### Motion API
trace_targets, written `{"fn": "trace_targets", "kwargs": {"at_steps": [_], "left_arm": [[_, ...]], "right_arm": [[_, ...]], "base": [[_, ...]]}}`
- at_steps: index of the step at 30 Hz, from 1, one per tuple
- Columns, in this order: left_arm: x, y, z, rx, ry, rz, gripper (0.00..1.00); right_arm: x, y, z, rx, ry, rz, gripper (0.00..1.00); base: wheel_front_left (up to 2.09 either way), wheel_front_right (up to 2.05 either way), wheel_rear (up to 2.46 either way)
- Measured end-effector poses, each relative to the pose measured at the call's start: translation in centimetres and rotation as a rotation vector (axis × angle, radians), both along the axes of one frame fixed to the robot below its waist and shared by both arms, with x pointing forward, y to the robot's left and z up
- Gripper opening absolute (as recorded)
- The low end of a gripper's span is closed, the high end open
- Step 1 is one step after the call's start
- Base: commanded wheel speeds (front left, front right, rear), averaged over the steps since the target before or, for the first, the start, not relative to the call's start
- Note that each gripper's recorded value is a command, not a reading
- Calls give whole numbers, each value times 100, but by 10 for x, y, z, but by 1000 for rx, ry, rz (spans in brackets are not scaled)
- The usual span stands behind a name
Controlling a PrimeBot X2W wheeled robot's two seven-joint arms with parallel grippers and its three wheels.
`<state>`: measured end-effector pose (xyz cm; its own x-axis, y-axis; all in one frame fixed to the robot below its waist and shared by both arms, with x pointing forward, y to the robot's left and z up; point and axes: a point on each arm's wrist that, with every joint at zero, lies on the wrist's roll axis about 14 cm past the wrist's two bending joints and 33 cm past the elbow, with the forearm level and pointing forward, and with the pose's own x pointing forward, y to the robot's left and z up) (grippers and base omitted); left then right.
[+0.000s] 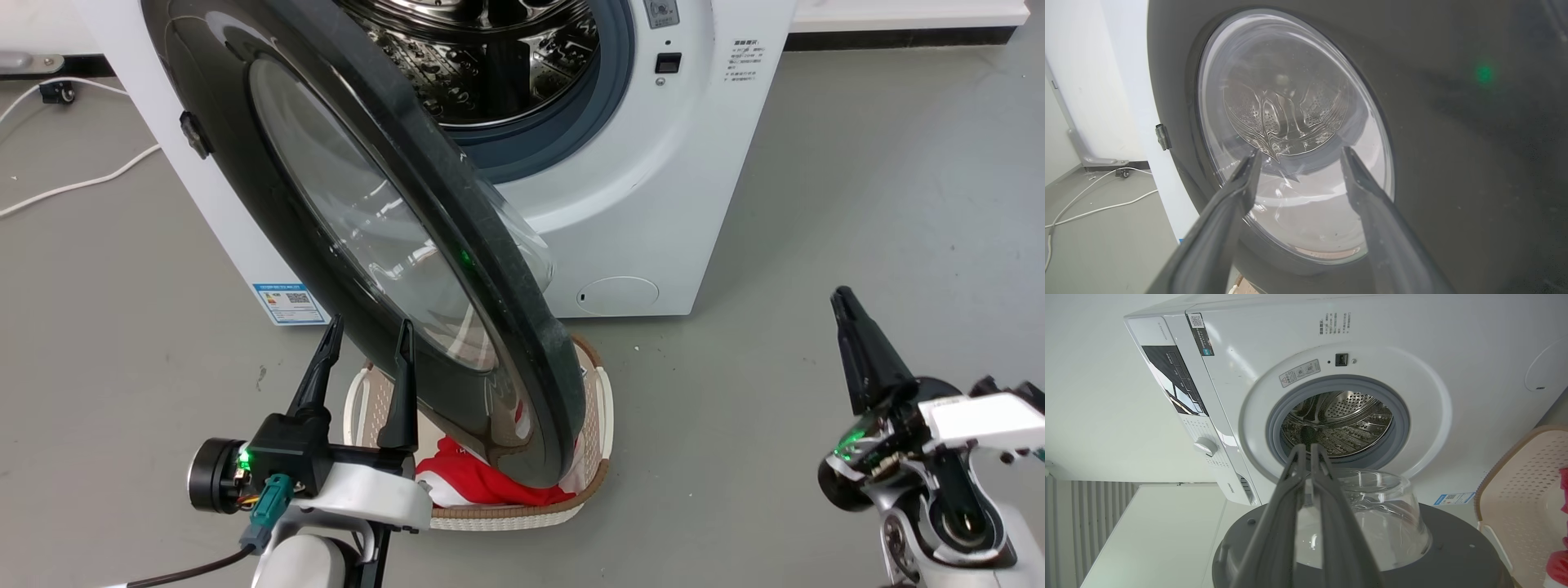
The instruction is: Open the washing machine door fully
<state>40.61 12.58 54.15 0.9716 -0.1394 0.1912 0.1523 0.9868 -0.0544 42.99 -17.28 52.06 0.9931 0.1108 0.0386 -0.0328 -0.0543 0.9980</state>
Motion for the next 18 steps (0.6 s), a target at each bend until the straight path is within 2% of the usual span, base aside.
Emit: {"fn": "trace_targets", "kwargs": {"at_steps": [1,2,4,9,18], "left_arm": [[0,0,0,0,0,1,100],[0,0,0,0,0,1,100],[0,1,0,0,0,3,100],[0,1,0,1,0,3,100],[-2,0,1,7,-2,2,100]], "right_arm": [[-3,-3,-1,-9,2,-16,91],[-5,-5,-3,-22,4,-31,100],[-9,-7,-3,-36,3,-55,100],[-18,-13,-11,-213,13,-131,100],[-29,-20,-23,-720,-23,-180,100]], "base": [[0,0,0],[0,0,0],[0,0,0],[0,0,0],[0,0,0]]}}
